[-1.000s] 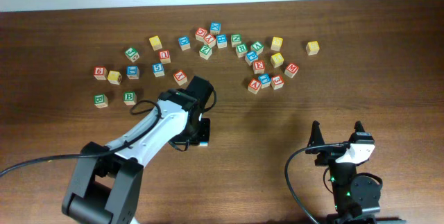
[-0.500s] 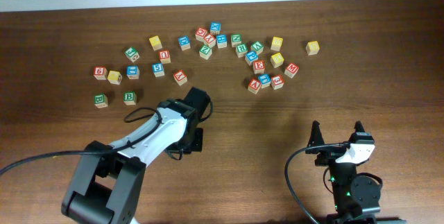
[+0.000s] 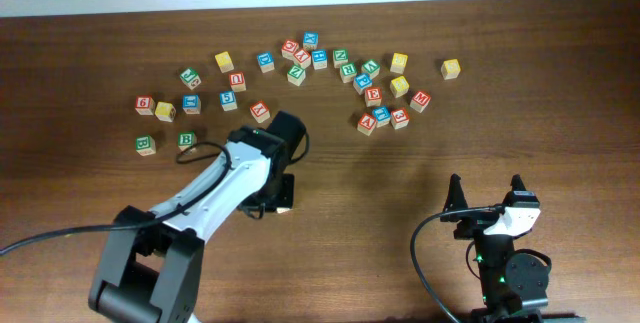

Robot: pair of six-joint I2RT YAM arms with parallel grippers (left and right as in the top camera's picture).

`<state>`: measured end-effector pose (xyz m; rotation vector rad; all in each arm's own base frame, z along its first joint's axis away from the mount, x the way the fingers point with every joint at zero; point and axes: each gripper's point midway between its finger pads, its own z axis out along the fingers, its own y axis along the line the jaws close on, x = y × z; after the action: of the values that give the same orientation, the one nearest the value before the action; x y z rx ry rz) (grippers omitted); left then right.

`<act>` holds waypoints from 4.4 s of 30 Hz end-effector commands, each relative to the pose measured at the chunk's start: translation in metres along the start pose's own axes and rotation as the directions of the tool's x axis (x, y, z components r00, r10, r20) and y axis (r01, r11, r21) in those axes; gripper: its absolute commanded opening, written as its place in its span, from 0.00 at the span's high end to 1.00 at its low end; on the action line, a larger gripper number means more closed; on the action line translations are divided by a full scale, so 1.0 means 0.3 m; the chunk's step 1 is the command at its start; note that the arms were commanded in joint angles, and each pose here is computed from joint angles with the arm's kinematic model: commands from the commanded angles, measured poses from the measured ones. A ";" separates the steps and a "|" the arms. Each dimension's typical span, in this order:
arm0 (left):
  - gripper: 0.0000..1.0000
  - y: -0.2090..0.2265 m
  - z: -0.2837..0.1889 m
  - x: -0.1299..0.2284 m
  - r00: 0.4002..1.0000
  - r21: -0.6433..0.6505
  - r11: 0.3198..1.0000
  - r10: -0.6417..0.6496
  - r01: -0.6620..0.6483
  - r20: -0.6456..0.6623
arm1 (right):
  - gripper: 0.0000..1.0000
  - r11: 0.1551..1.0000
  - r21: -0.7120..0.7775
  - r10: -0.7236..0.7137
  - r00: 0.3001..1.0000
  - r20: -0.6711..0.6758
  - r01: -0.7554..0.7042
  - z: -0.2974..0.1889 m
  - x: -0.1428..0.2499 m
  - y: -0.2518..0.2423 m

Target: Spell out ICRA

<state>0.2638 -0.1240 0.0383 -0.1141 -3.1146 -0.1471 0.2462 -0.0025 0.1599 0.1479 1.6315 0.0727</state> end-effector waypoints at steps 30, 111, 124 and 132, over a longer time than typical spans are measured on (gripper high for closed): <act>1.00 -0.022 0.062 0.015 1.000 0.052 0.998 -0.023 0.023 -0.014 | 0.01 1.000 0.018 -0.007 1.000 -0.003 0.007 0.000 0.007 -0.013; 0.38 -0.103 0.062 -0.133 0.846 0.049 0.863 0.480 -0.503 0.233 | 0.02 1.000 0.018 -0.007 1.000 -0.003 0.007 0.000 0.007 -0.013; 0.55 -0.096 0.078 0.006 0.868 0.082 0.865 0.490 -0.495 0.076 | 0.02 1.000 0.018 -0.007 1.000 -0.003 0.007 0.000 0.007 -0.013; 0.68 -0.104 0.076 -0.015 0.914 0.087 0.911 0.395 -0.403 0.094 | 0.02 1.000 0.018 -0.007 1.000 -0.003 0.007 0.000 0.007 -0.013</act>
<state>0.2594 -0.1466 0.0114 -0.8717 -3.0336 0.0016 0.2462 -0.0025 0.1599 0.1483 1.6315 0.0730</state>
